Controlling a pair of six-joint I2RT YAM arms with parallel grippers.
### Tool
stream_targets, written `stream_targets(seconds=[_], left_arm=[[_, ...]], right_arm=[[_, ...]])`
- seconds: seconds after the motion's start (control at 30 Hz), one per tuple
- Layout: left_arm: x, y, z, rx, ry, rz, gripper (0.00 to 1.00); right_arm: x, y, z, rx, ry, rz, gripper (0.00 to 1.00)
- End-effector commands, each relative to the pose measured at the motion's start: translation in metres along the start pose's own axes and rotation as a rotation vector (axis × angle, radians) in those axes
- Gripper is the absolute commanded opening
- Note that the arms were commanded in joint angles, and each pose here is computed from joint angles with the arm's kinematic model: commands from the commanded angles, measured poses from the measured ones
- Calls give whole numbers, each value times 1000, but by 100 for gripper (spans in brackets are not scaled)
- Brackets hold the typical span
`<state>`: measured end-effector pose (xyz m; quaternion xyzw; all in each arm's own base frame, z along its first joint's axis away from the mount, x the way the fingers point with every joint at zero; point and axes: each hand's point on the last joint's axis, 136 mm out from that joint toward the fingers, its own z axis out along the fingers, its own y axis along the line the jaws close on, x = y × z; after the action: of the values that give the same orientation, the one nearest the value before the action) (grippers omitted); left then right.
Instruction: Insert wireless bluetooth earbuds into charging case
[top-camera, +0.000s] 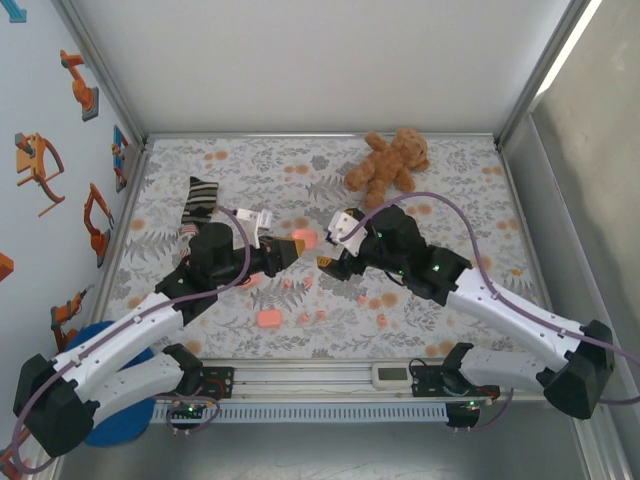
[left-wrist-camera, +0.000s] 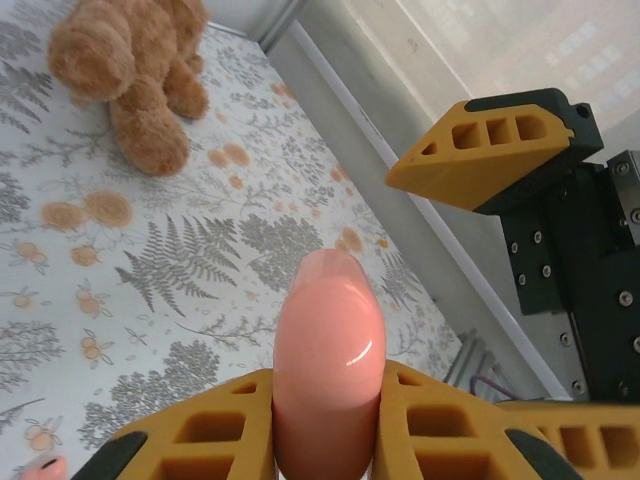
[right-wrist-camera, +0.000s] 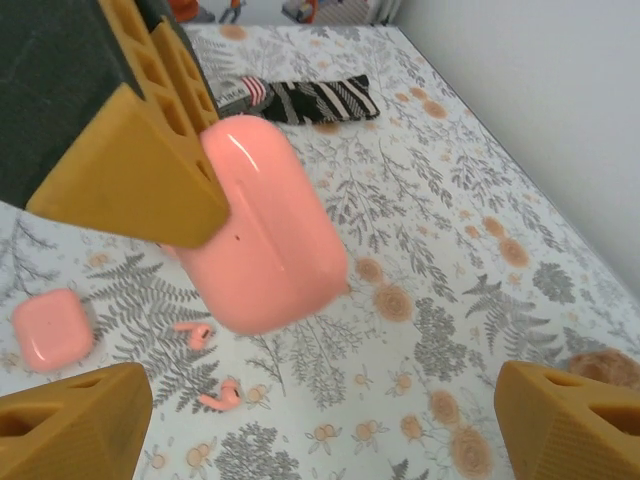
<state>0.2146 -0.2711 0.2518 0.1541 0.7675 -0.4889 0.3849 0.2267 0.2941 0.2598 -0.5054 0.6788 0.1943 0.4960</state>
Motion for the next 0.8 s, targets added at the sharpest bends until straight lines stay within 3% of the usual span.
stream_targets(seconds=[0.0,0.23,0.5,0.77], left_arm=[[-16,12,-10,-53,-97,94,1],[-36,34,-23,-21,-233,105,0],[-42,7,-35,130,-357,327,0],[-35,-20,-49,226,-430,525,0]], right_arm=[[-17,7,-15,-139,-155,150,89],[-17,-5,-28,-249,-282,349,90],[-23,-19,-25,-346,-380,526,92],[-36,-9,-14,-469,-404,556,92]])
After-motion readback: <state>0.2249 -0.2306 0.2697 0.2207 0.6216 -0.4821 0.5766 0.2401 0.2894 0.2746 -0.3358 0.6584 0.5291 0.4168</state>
